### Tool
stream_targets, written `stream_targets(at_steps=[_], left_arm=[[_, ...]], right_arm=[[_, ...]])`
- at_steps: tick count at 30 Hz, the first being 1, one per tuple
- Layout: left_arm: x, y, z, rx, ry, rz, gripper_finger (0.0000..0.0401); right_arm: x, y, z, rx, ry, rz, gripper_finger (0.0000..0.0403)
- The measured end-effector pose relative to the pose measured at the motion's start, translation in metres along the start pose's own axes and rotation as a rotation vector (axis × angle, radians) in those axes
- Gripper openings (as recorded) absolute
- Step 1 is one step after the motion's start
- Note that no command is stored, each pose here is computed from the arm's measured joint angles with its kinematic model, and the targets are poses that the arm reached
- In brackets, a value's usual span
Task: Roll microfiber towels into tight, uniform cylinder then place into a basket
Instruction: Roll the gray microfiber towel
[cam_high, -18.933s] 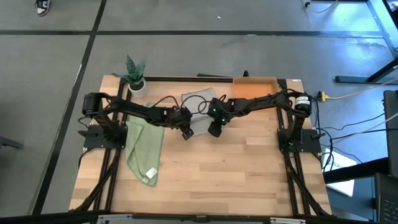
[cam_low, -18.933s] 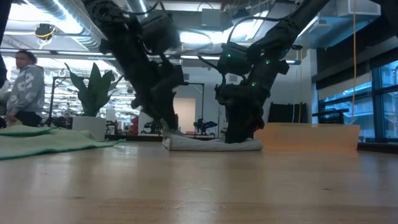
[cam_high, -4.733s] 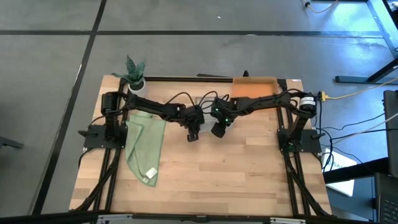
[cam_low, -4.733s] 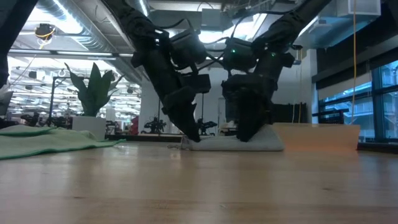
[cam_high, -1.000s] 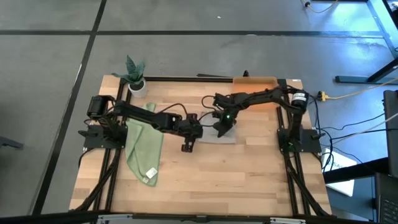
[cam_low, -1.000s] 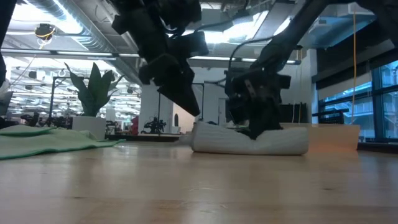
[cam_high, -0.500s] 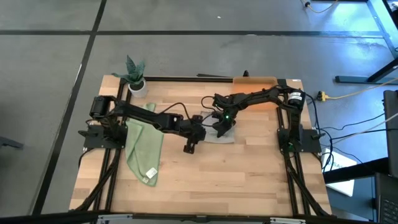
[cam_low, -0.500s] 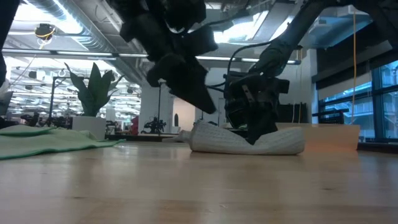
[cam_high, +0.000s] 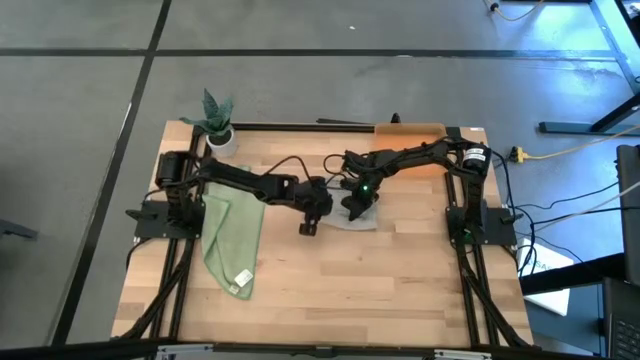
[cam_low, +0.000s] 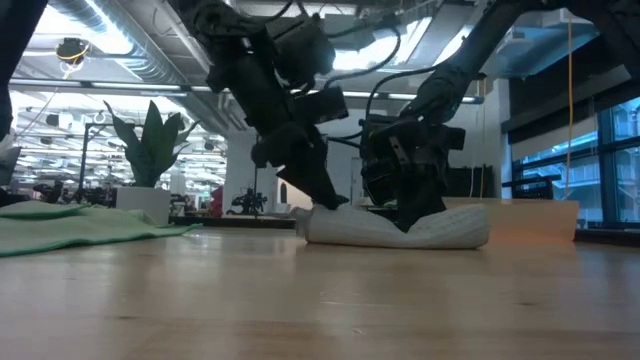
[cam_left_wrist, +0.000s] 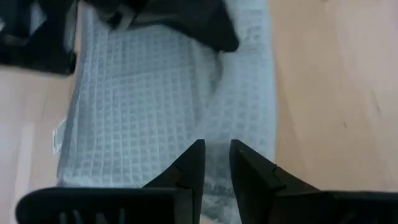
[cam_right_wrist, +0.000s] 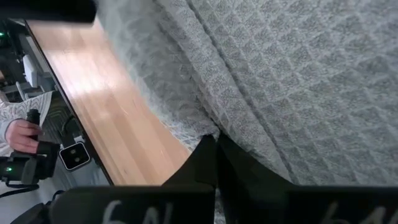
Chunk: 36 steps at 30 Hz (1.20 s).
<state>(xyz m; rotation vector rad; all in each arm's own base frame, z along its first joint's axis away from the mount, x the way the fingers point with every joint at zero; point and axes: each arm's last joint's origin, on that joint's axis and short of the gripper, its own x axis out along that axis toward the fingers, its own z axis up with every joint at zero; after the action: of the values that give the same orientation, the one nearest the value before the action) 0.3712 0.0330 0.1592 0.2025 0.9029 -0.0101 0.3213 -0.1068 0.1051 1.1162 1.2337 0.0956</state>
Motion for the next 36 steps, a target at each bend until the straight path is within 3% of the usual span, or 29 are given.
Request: stream_targets(at_steps=[8,23,30,36], left_arm=[[0.010,0.002,-0.005,-0.019,0.014,-0.013,0.0066],[0.028,-0.003,-0.014,-0.012,0.060,-0.021,0.0066],[0.028,-0.001,-0.015,-0.018,0.069,-0.025,0.0066],[0.028,-0.001,-0.016,-0.018,0.073,-0.024,0.0066]], right_arm=[[0.000,0.000,0.000,0.007,0.000,0.000,0.0012],[-0.003,0.001,0.004,-0.005,-0.008,0.031,0.0095],[-0.030,0.018,0.013,-0.048,-0.103,-0.025,0.0105],[-0.065,0.048,0.001,-0.122,-0.188,-0.126,0.0106]])
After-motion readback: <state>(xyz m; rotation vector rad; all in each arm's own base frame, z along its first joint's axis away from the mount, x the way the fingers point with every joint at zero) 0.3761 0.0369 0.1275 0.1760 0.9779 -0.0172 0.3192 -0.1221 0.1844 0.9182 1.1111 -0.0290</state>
